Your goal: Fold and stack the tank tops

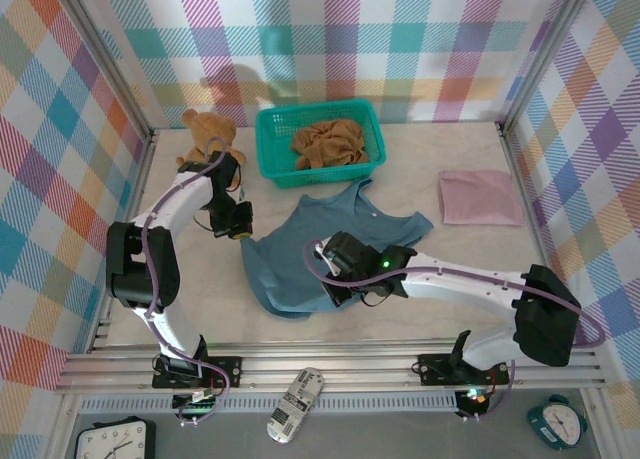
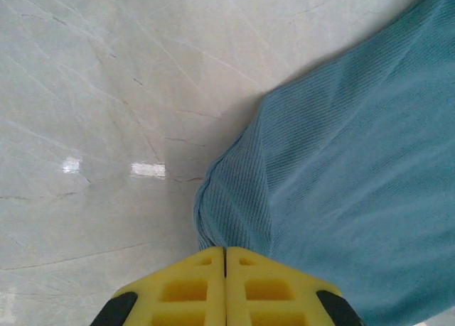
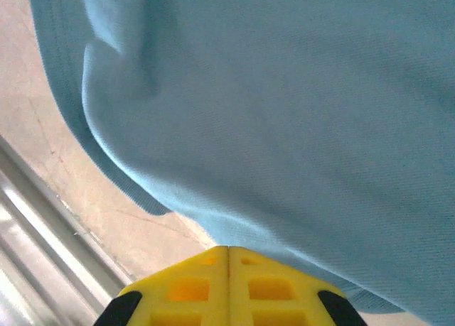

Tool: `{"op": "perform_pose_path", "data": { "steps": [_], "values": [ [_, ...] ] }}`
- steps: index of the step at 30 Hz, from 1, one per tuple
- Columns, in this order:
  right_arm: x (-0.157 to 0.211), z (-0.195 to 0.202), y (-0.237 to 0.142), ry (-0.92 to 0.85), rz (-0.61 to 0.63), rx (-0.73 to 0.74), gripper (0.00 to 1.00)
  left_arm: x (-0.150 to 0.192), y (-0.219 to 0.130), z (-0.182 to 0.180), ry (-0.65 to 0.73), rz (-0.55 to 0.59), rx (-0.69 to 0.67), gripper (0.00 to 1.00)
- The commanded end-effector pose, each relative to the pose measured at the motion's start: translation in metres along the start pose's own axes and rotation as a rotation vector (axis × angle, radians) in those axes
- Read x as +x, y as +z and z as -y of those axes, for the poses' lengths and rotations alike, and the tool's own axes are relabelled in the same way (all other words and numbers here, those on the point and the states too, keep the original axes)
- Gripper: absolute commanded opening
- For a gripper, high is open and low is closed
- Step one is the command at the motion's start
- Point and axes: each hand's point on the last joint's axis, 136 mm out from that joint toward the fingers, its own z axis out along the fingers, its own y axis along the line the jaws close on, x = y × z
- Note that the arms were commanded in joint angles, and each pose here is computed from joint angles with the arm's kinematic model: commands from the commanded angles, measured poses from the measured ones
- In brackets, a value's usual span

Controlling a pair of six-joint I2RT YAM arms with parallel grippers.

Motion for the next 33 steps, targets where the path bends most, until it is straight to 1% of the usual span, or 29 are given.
{"op": "perform_pose_path", "data": {
  "steps": [1,2,4,8,10,11,12,15,18,20,22,23,24,26,30,33],
  "values": [
    [0.05,-0.007,0.018,-0.041,-0.222,-0.031,0.16,0.001,-0.007,0.0,-0.019,-0.018,0.016,0.07],
    [0.052,-0.004,0.021,-0.074,-0.234,-0.001,0.23,0.001,-0.007,0.0,-0.019,-0.016,0.013,0.07],
    [0.046,0.0,0.027,-0.162,-0.208,0.054,0.43,0.002,-0.004,-0.002,-0.021,-0.021,0.008,0.07],
    [0.026,0.005,0.039,-0.388,-0.137,0.118,0.61,0.004,0.001,-0.004,-0.024,-0.034,0.0,0.06],
    [0.022,0.01,0.046,-0.46,-0.127,0.147,0.66,0.002,0.001,-0.006,-0.023,-0.031,-0.008,0.06],
    [0.024,0.012,0.051,-0.494,-0.147,0.155,0.67,0.003,0.001,-0.006,-0.024,-0.034,-0.01,0.06],
    [0.026,0.014,0.056,-0.543,-0.168,0.162,0.68,0.002,0.002,-0.007,-0.025,-0.034,-0.012,0.06],
    [0.034,0.016,0.068,-0.583,-0.211,0.149,0.67,0.003,0.005,-0.009,-0.025,-0.039,-0.02,0.06],
    [0.046,0.011,0.076,-0.585,-0.242,0.087,0.62,0.005,0.007,-0.01,-0.024,-0.047,-0.026,0.06],
    [0.05,0.015,0.075,-0.556,-0.269,0.091,0.46,0.004,0.006,-0.011,-0.02,-0.044,-0.033,0.06],
    [0.045,0.017,0.066,-0.503,-0.271,0.086,0.25,0.006,0.005,-0.011,-0.019,-0.049,-0.035,0.06],
    [0.041,0.016,0.06,-0.467,-0.249,0.07,0.18,0.006,0.004,-0.012,-0.02,-0.047,-0.036,0.06],
    [0.037,0.013,0.055,-0.43,-0.228,0.046,0.13,0.007,0.003,-0.012,-0.019,-0.048,-0.037,0.06],
    [0.03,0.007,0.039,-0.313,-0.21,-0.03,0.08,0.007,0.0,-0.011,-0.018,-0.046,-0.034,0.06],
    [0.026,-0.002,0.012,-0.093,-0.214,-0.258,0.05,0.008,-0.004,-0.007,-0.017,-0.044,-0.017,0.06],
    [0.026,0.0,0.001,0.052,-0.25,-0.412,0.04,0.004,-0.004,-0.004,-0.017,-0.04,-0.01,0.06]
  ]
}}
